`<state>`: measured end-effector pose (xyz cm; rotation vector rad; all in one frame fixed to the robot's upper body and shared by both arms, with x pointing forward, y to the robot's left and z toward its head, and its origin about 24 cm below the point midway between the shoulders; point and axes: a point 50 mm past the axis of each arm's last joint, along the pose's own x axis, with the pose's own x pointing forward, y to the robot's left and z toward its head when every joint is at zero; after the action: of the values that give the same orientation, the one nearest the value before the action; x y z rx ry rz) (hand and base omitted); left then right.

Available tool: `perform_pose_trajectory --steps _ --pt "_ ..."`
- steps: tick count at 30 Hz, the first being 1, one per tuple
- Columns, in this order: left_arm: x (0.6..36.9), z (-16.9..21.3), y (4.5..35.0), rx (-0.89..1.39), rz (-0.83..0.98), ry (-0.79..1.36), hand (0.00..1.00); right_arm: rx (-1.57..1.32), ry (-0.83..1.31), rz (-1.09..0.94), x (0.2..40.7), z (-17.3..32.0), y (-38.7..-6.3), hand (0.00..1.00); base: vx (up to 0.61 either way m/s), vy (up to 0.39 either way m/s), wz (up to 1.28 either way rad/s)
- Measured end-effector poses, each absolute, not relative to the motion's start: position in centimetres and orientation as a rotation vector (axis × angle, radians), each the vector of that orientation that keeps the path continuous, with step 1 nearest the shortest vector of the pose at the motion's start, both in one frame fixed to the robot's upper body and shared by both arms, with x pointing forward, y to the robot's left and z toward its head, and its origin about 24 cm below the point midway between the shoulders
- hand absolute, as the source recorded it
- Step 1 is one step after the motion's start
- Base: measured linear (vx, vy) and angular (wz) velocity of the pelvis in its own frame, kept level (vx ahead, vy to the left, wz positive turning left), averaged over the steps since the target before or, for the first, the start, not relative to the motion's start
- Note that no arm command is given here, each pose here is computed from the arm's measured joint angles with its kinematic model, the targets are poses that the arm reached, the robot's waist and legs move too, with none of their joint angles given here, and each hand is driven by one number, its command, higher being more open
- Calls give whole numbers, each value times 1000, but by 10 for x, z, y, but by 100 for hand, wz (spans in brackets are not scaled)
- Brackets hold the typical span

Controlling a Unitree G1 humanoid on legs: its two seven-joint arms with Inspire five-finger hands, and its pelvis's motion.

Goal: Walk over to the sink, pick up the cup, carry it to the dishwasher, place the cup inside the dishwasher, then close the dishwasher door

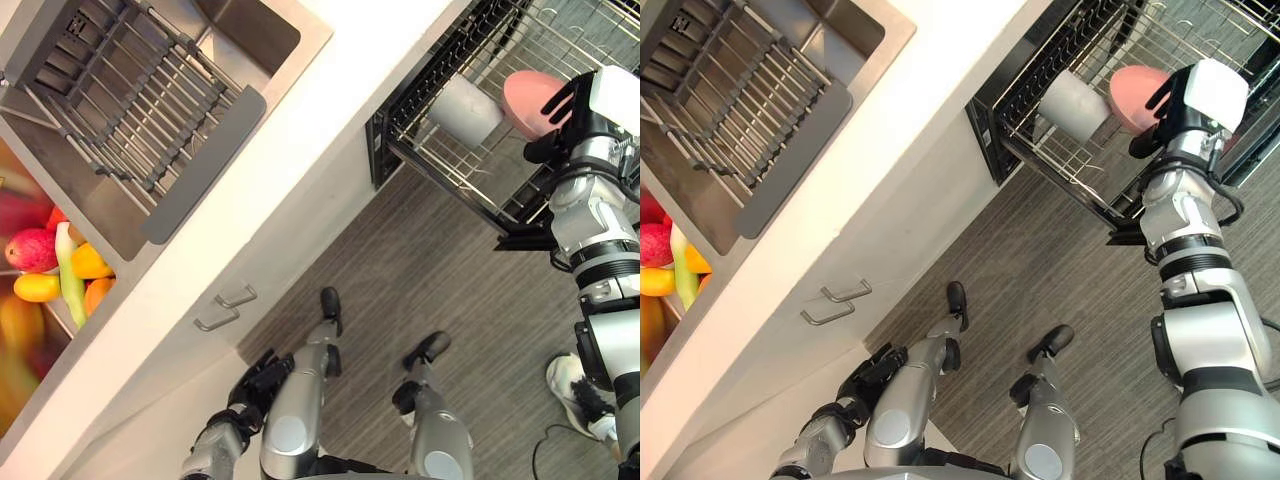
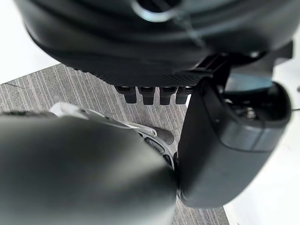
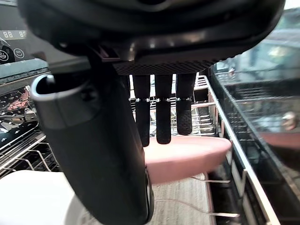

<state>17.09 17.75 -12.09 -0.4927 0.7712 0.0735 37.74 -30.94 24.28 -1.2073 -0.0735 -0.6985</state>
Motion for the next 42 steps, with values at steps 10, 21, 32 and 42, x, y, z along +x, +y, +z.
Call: perform_pose_trajectory --steps 10,21,32,42 --pt "172 -121 177 -493 73 772 100 -1068 -176 -662 380 260 -299 100 -11 62 1" --pt "170 -123 176 -479 96 795 100 -673 -445 -750 358 291 -301 100 -1 67 0" --pt "160 -127 186 -440 157 837 100 -142 -292 -1025 324 233 -369 0 2 23 -14" --pt "153 -130 183 -486 157 841 100 447 -69 -1014 311 162 -403 0 -28 -17 -14"
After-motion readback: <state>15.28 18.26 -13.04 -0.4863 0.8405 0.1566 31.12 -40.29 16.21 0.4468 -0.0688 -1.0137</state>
